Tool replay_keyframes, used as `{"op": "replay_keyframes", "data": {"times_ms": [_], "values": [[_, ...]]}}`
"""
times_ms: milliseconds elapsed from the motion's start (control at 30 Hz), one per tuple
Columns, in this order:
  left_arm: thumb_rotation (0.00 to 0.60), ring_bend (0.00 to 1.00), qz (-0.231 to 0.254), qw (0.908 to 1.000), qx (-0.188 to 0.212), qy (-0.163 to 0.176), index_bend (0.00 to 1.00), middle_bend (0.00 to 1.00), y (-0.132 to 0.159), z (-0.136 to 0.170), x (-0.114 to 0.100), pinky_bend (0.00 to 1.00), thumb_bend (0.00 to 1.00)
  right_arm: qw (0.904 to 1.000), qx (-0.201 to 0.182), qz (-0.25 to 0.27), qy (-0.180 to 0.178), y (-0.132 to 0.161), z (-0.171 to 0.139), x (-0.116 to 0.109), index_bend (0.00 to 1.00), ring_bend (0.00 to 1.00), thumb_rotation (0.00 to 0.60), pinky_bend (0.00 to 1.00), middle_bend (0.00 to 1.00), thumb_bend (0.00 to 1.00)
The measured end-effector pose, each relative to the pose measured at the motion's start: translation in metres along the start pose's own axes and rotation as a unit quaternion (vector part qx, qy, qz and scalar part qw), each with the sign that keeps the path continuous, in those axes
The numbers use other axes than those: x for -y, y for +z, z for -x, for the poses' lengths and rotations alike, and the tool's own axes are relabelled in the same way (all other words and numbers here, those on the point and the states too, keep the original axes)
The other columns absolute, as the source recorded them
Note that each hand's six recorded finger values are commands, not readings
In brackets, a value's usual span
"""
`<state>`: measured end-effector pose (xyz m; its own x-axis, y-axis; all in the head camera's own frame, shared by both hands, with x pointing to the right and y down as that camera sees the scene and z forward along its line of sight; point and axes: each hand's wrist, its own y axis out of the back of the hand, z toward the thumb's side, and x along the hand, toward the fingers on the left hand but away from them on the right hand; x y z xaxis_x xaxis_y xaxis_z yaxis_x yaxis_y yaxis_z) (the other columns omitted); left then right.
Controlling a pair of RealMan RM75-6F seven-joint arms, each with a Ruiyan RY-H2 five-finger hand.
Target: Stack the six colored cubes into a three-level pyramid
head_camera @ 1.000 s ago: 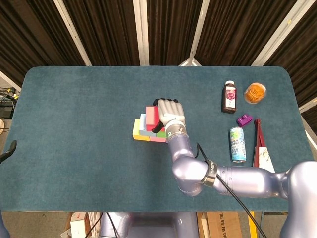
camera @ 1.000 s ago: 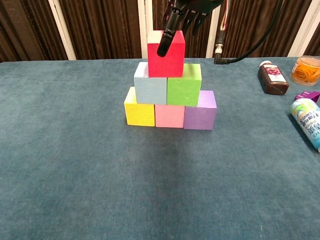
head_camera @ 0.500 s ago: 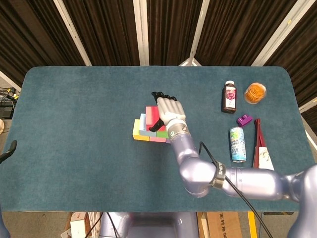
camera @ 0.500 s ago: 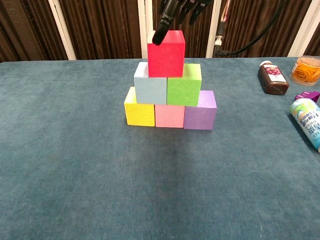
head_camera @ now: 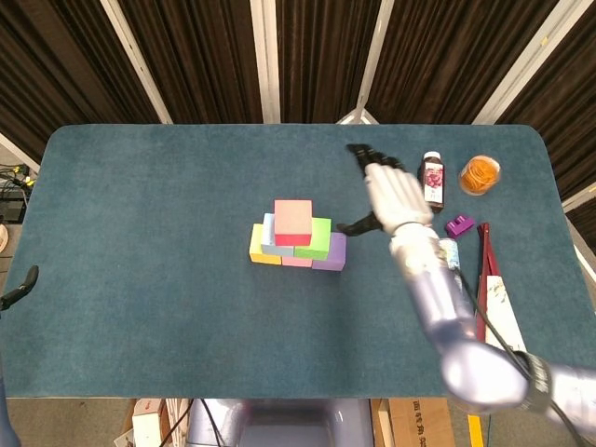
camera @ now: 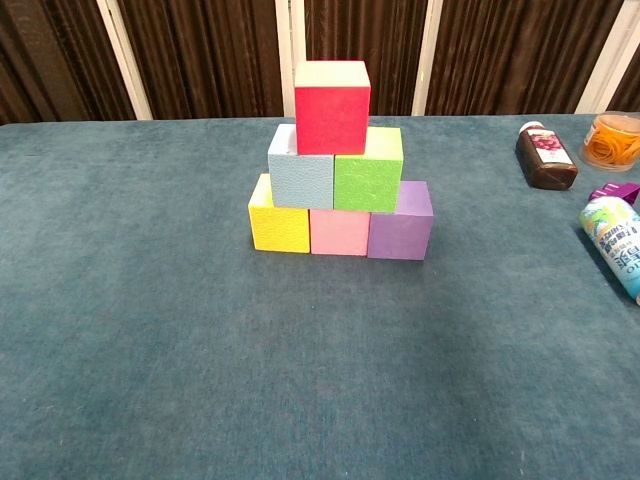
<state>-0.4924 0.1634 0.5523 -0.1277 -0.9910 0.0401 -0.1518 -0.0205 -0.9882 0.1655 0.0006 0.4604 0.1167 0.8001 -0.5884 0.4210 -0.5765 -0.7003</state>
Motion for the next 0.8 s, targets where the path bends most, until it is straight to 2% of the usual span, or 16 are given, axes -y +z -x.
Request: {"op": "replay_keyframes", "data": {"times_ms": [200, 367, 633, 733, 800], "values": [[0.600, 0.00, 0.009, 0.9999, 0.005, -0.006, 0.13, 0.00, 0.002, 0.003, -0.001, 0.00, 0.32, 0.9957, 0.000, -0.007, -0.092, -0.046, -0.023, -0.035, 0.02, 0.06, 0.600, 0.05, 0.06, 0.20], [0.600, 0.00, 0.014, 0.9997, 0.011, -0.015, 0.13, 0.00, 0.003, 0.005, -0.001, 0.00, 0.32, 0.9874, -0.001, -0.046, -0.151, -0.089, -0.048, -0.047, 0.02, 0.05, 0.600, 0.05, 0.06, 0.20], [0.600, 0.00, 0.029, 0.9988, 0.019, -0.034, 0.12, 0.00, 0.007, 0.014, -0.005, 0.00, 0.32, 0.9713, -0.016, -0.122, -0.203, -0.159, -0.088, -0.032, 0.05, 0.03, 0.600, 0.04, 0.06, 0.20], [0.600, 0.00, 0.033, 0.9985, 0.024, -0.036, 0.12, 0.00, 0.008, 0.021, -0.011, 0.00, 0.32, 0.9618, -0.014, -0.156, -0.225, -0.195, -0.107, -0.021, 0.06, 0.01, 0.600, 0.04, 0.06, 0.20], [0.600, 0.00, 0.027, 0.9985, 0.023, -0.043, 0.12, 0.00, 0.006, 0.026, -0.012, 0.00, 0.32, 0.9551, -0.005, -0.189, -0.228, -0.226, -0.123, -0.005, 0.06, 0.00, 0.600, 0.04, 0.06, 0.20]]}}
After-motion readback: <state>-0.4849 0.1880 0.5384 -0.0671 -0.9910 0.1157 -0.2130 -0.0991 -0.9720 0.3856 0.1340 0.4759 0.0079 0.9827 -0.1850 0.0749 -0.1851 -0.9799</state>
